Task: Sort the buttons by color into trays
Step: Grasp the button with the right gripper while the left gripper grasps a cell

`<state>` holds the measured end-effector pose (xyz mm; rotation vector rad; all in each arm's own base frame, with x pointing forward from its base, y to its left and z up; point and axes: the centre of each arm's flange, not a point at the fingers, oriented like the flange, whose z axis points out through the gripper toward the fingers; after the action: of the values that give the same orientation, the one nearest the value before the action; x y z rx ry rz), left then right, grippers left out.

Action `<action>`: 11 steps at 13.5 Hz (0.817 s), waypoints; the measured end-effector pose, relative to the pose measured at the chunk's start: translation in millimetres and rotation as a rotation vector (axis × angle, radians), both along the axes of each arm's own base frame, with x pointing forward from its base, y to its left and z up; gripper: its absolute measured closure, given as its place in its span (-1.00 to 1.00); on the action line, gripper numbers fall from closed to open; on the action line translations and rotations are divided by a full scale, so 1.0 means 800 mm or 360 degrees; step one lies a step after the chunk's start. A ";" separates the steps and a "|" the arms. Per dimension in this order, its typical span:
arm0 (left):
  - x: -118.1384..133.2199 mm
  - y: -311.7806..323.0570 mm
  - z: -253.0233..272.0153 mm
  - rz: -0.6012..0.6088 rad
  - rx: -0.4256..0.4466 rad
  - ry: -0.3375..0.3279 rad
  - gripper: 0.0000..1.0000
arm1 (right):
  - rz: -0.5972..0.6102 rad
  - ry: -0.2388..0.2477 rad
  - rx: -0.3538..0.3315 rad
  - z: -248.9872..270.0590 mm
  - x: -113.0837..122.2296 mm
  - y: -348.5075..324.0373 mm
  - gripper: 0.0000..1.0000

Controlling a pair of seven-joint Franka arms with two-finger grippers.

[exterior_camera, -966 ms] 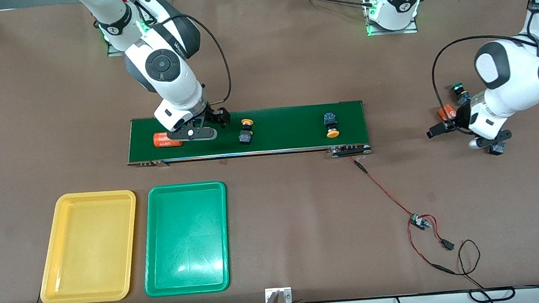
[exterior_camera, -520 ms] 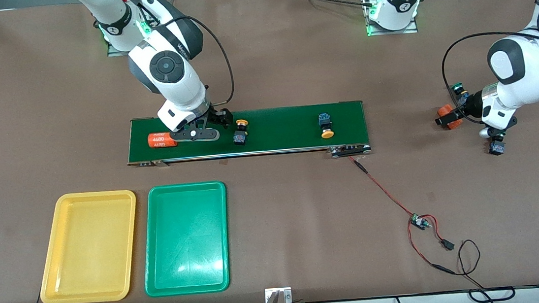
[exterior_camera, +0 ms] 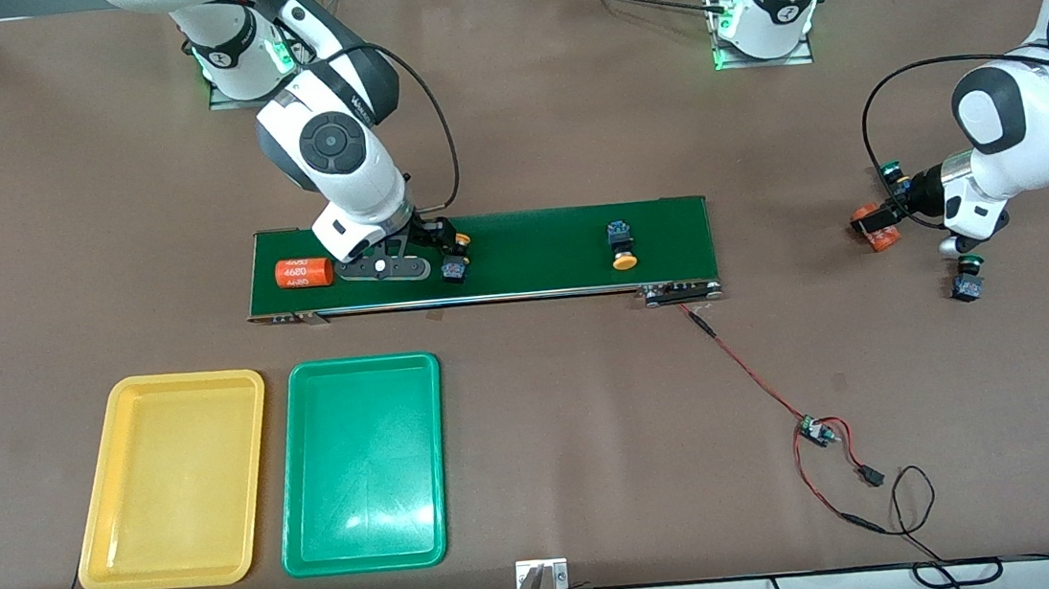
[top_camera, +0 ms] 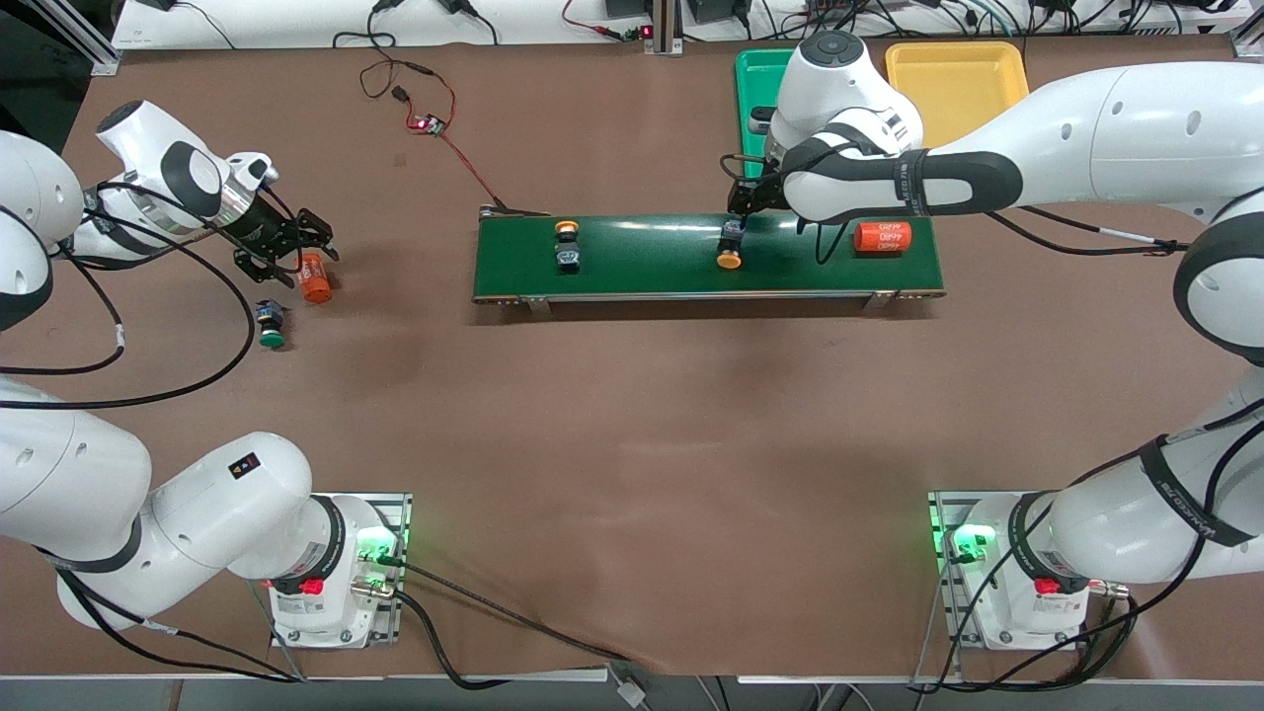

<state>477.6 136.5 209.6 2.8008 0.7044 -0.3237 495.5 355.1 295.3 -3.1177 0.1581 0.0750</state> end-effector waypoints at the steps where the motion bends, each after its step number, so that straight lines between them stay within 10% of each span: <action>1: 0.000 0.000 -0.001 0.0001 0.0022 0.0000 -1.00 | -0.0004 0.0004 -0.0001 -0.004 0.003 0.001 -1.00; 11: -0.007 0.012 -0.052 -0.0020 0.0091 -0.0015 -0.74 | -0.0023 0.0045 -0.0010 -0.030 0.012 0.002 -1.00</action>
<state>471.8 145.7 167.9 2.8596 0.7048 -0.2972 505.2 356.6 271.7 -3.1222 0.1821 0.1183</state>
